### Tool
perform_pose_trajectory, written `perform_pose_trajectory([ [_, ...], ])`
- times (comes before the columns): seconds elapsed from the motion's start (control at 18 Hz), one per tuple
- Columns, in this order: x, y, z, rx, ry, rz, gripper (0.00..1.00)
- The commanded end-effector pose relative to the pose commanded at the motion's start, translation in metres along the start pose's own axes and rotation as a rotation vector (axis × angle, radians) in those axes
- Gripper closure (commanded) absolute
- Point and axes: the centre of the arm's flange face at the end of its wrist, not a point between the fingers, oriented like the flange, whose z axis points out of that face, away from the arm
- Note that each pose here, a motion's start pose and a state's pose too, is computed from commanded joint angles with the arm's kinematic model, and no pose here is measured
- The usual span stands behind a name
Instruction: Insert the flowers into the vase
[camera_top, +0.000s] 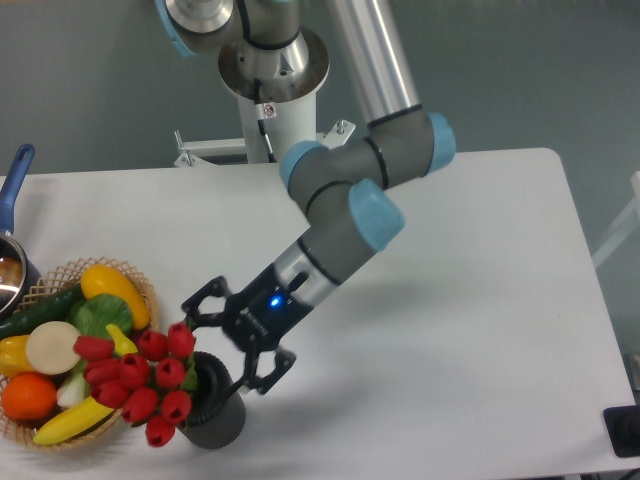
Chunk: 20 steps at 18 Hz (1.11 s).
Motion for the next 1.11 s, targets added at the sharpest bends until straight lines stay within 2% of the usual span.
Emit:
perform_pose_trajectory([
  [0.33,-0.021,0.009,-0.046,0.018,-0.08,-0.031,0.0],
  [0.61,-0.057,0.024,-0.106,-0.078,-0.282,-0.026,0.0],
  [0.83,-0.097,0.065,-0.171,-0.278,-0.479,0.085,0.0],
  [1.0,-0.116,0.101,-0.212,-0.574,-0.625,0.123,0.0],
  [1.11,-0.12,0.116,-0.225,-0.772,-0.666,0.168,0.0],
])
